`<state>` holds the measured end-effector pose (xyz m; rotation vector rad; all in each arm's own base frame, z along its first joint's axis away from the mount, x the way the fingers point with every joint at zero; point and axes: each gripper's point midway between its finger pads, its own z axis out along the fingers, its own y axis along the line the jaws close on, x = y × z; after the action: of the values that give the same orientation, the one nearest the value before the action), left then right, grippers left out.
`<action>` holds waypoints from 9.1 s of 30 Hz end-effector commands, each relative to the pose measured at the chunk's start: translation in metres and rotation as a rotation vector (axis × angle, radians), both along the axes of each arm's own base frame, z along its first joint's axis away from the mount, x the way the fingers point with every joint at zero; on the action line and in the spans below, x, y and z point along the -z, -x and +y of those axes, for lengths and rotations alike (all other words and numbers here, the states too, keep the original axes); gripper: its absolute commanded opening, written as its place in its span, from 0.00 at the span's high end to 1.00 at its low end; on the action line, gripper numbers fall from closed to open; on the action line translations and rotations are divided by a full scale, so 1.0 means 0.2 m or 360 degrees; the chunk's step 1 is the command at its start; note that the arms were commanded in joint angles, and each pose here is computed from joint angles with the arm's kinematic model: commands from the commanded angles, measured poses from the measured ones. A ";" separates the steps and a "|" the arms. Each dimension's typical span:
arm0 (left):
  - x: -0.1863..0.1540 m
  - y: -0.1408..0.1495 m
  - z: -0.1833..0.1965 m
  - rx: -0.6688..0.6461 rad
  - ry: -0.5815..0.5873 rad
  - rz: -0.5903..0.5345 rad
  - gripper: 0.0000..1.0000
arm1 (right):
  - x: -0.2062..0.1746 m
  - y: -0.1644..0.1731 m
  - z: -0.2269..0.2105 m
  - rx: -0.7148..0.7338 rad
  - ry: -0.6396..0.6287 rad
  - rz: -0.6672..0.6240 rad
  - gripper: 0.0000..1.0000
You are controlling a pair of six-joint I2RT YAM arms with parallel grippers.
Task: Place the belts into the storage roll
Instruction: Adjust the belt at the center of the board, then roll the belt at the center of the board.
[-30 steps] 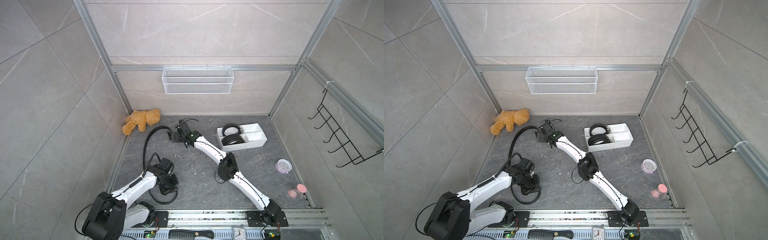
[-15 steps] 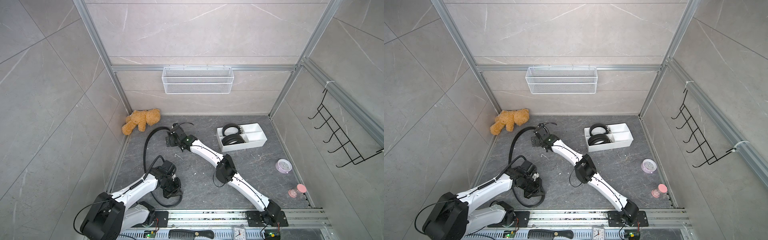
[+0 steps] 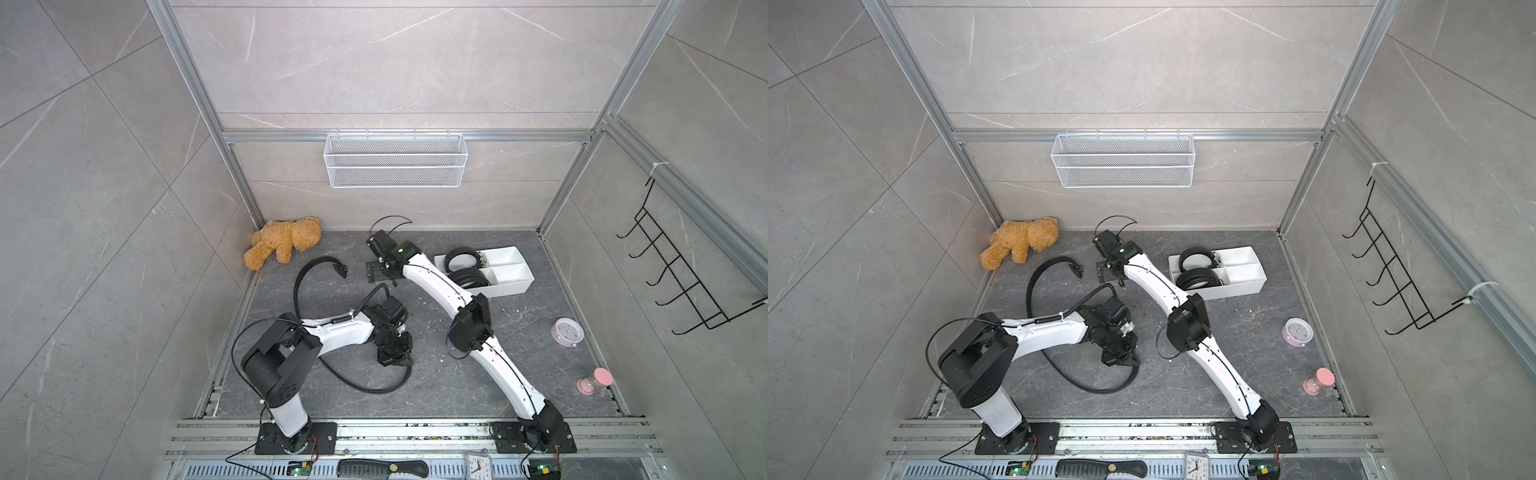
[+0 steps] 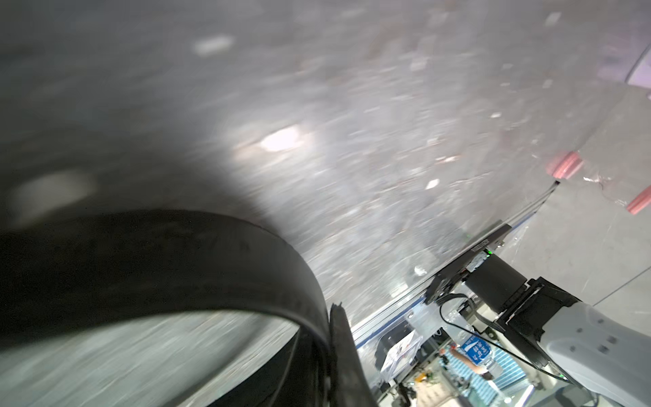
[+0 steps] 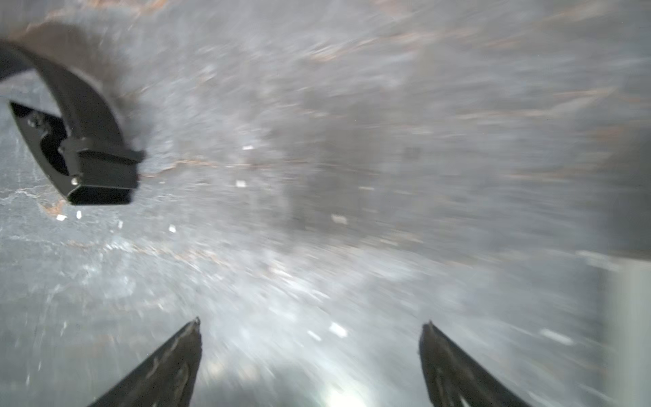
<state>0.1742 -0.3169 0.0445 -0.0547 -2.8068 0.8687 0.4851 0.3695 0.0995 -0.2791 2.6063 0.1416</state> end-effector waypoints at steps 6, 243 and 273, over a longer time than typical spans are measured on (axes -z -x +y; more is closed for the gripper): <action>-0.21 -0.17 -0.19 0.0006 0.0143 -0.0197 0.30 | -0.55 0.05 -0.58 0.0113 -0.0160 -0.0041 0.04; -0.45 -1.02 0.26 -0.0354 -0.0116 -0.0841 0.44 | -0.12 1.19 -0.53 0.0084 -0.0300 0.0191 0.34; -0.16 -0.07 0.30 0.0516 -0.0392 -0.0993 0.00 | 0.30 0.60 0.02 -0.0022 -0.0228 0.0480 0.36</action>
<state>0.1783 -0.2423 0.0694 -0.6950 -3.2638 0.4926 0.3616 0.3723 0.0455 -0.2381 2.8531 0.4306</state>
